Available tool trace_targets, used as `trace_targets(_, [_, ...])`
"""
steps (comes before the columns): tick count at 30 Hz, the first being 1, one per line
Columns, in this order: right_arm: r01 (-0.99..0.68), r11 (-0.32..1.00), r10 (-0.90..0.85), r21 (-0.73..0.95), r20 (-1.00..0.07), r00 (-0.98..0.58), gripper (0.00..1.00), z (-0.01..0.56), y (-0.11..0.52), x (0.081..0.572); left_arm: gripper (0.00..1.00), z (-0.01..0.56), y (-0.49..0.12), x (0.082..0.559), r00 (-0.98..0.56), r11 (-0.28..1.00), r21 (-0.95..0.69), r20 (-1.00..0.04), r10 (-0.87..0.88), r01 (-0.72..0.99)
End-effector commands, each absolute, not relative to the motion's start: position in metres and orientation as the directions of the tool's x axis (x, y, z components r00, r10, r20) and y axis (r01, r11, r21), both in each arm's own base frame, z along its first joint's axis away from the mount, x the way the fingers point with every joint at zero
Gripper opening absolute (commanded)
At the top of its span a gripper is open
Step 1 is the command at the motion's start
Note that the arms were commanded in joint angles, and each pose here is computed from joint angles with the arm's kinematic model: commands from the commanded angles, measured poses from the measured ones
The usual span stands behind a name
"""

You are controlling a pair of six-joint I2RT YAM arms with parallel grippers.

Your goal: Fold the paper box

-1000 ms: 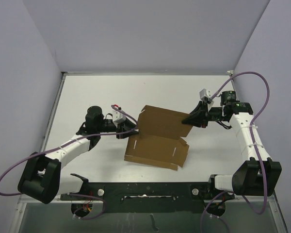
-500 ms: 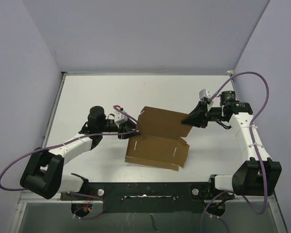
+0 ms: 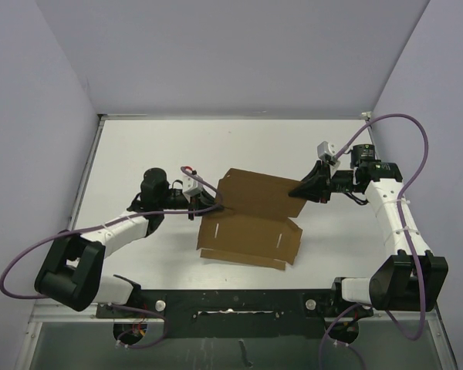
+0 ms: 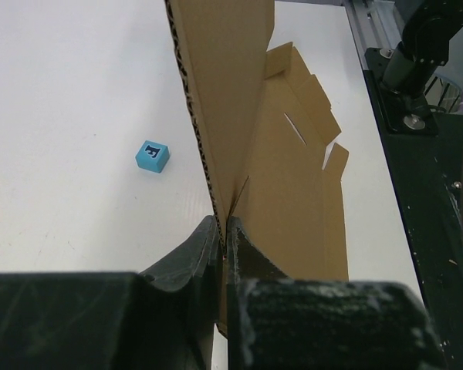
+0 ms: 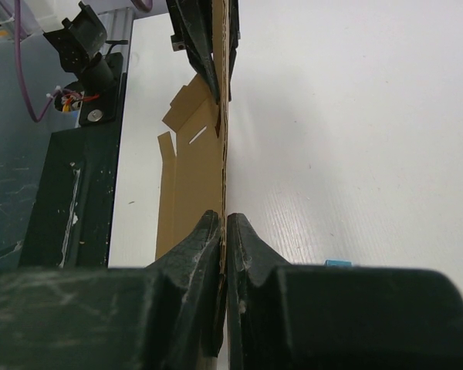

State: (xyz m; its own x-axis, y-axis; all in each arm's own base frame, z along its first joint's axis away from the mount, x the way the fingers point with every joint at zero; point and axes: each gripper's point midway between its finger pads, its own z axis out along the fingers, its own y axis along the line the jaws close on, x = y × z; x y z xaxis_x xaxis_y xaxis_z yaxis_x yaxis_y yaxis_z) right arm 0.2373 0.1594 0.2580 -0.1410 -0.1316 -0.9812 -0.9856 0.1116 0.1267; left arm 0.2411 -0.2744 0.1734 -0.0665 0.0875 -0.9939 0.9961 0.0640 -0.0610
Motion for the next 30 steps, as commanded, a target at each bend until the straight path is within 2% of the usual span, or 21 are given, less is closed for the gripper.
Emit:
trace_targets(1, [-0.997,0.058,-0.056,0.055,-0.997,-0.059,0.0,0.289,0.167,0.233,0.0,0.196,-0.283,0.241,-0.007,0.005,-0.007,-0.999,0.035,1.0])
trace_targets(6, [-0.995,0.076,-0.067,0.062,-0.995,-0.067,0.0,0.287,0.163,0.237,0.01,0.199,-0.282,0.247,-0.037,0.063,-0.036,-0.999,0.019,0.997])
trace_targets(8, [-0.994,0.092,-0.067,0.064,-0.995,-0.07,0.0,0.287,0.16,0.239,0.22,0.211,-0.278,0.26,-0.107,0.184,-0.11,-0.994,-0.027,0.977])
trace_targets(10, [-0.992,0.109,-0.059,0.065,-0.996,-0.072,0.0,0.288,0.155,0.24,0.37,0.222,-0.269,0.266,-0.147,0.293,-0.165,-0.986,-0.082,0.942])
trace_targets(15, [-0.987,0.138,-0.053,0.076,-0.995,-0.084,0.0,0.286,0.147,0.246,0.65,0.244,-0.232,0.265,-0.19,0.501,-0.312,-0.941,-0.28,0.807])
trace_targets(18, [-0.985,0.146,-0.051,0.091,-0.994,-0.1,0.0,0.284,0.145,0.249,0.74,0.226,-0.202,0.261,-0.286,0.6,-0.454,-0.889,-0.358,0.658])
trace_targets(23, [-0.979,0.177,-0.042,0.105,-0.993,-0.113,0.0,0.284,0.137,0.256,0.76,0.205,-0.163,0.249,-0.359,0.681,-0.558,-0.829,-0.429,0.475])
trace_targets(25, [-0.974,0.195,-0.038,0.116,-0.991,-0.126,0.0,0.282,0.132,0.26,0.73,0.185,-0.15,0.243,-0.407,0.693,-0.619,-0.779,-0.478,0.37])
trace_targets(29, [-0.967,0.215,-0.048,0.137,-0.987,-0.151,0.0,0.275,0.129,0.266,0.48,0.132,-0.133,0.23,-0.491,0.719,-0.669,-0.699,-0.52,0.191])
trace_targets(30, [-0.966,0.217,-0.05,0.143,-0.986,-0.158,0.0,0.273,0.128,0.267,0.46,0.123,-0.134,0.227,-0.511,0.716,-0.676,-0.684,-0.52,0.176])
